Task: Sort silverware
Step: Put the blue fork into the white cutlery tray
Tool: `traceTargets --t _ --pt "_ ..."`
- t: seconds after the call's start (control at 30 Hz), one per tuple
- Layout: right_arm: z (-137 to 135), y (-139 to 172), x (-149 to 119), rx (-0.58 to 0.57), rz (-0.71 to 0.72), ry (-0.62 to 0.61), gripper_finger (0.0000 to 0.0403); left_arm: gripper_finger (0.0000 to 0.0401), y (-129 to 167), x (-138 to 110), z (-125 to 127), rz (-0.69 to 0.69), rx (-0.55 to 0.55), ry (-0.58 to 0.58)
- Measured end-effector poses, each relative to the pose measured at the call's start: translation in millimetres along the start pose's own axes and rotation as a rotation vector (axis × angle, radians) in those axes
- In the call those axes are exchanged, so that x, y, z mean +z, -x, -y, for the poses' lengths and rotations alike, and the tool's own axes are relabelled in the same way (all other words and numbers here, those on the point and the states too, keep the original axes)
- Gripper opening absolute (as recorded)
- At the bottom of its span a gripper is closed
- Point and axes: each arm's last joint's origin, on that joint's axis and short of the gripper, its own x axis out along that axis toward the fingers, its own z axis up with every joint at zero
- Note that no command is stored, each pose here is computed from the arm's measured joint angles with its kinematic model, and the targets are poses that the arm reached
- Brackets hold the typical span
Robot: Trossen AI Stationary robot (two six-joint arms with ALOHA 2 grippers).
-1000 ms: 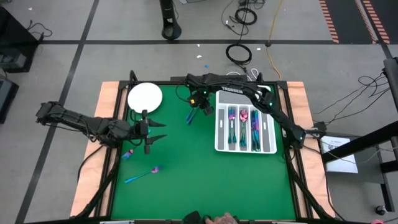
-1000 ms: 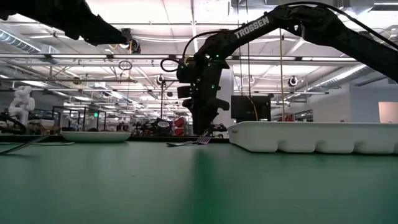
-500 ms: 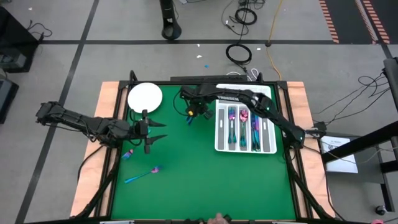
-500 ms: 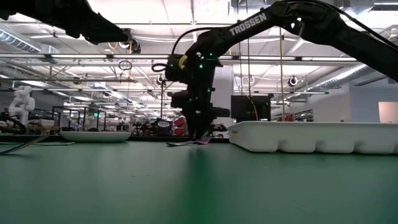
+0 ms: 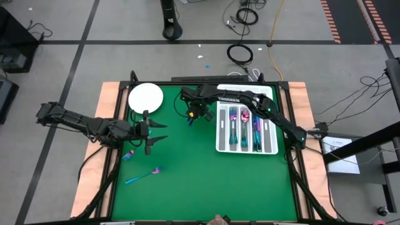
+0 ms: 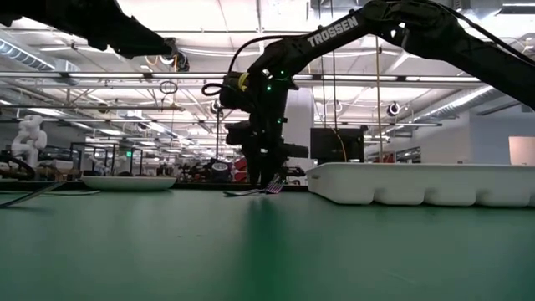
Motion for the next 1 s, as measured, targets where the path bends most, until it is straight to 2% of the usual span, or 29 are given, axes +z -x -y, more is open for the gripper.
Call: traceTargets --t 0.33,0.53,0.6,0.73,0.93,1.0 --pt "3 4 -1 -0.047 -0.037 0.005 0.0114 0.0198 -1 3 -3 0.036 -0.002 -0.031" --pt "8 38 -3 -0.124 -0.006 -0.193 0.0114 0.0198 -2 2 -7 0.03 0.001 -0.028" --pt "10 41 -3 -0.147 0.003 -0.307 0.0114 0.0198 -3 1 -8 0.02 0.005 -0.029" --pt "14 43 -2 -0.189 0.053 -0.63 0.0114 0.0198 -3 1 -8 0.018 0.005 -0.012" --pt "16 44 2 -0.181 0.164 -1.327 0.0114 0.0198 -2 1 -7 0.018 0.003 0.015" --pt "16 44 3 -0.163 0.189 -1.489 0.0114 0.0198 -2 1 -7 0.018 0.003 0.016"
